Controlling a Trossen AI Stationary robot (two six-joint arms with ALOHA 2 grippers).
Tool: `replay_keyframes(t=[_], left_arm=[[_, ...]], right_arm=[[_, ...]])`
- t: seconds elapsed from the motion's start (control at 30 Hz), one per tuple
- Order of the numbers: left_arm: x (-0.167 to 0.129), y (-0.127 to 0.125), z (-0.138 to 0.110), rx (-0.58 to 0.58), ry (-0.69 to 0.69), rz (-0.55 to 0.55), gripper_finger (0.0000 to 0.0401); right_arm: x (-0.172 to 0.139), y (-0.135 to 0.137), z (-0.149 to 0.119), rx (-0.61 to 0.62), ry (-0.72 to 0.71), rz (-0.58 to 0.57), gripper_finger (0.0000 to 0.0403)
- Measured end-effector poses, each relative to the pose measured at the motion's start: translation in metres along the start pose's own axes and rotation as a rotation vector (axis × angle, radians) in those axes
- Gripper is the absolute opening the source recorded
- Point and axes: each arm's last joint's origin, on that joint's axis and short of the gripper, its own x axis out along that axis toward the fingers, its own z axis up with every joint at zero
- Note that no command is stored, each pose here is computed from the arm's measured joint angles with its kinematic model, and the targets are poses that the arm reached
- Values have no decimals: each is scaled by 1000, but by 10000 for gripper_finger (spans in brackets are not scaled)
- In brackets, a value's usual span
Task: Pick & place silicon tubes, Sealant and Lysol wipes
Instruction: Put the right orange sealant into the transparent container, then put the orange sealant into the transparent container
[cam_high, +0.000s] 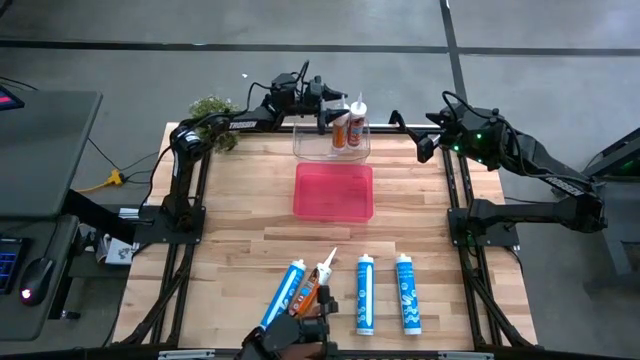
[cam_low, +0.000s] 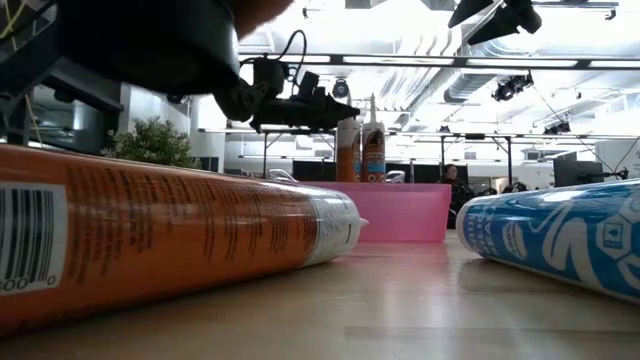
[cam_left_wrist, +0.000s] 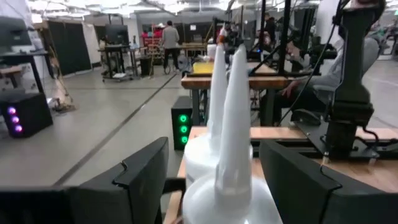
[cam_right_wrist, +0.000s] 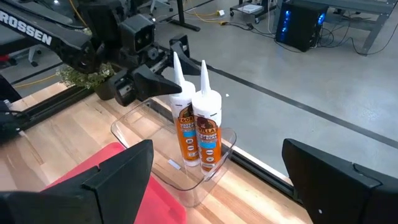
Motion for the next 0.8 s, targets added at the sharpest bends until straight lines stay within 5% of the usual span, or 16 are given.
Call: replay_keyframes(t=[0.5, 0.8], left_arm=[[-5, -3, 24, 15, -33, 1, 246], [-18, -10, 70, 92, -117, 10, 246]], right_arm=[[0, 0, 0, 4, 4, 13, 353], [0, 1, -1, 5, 21, 48, 353]])
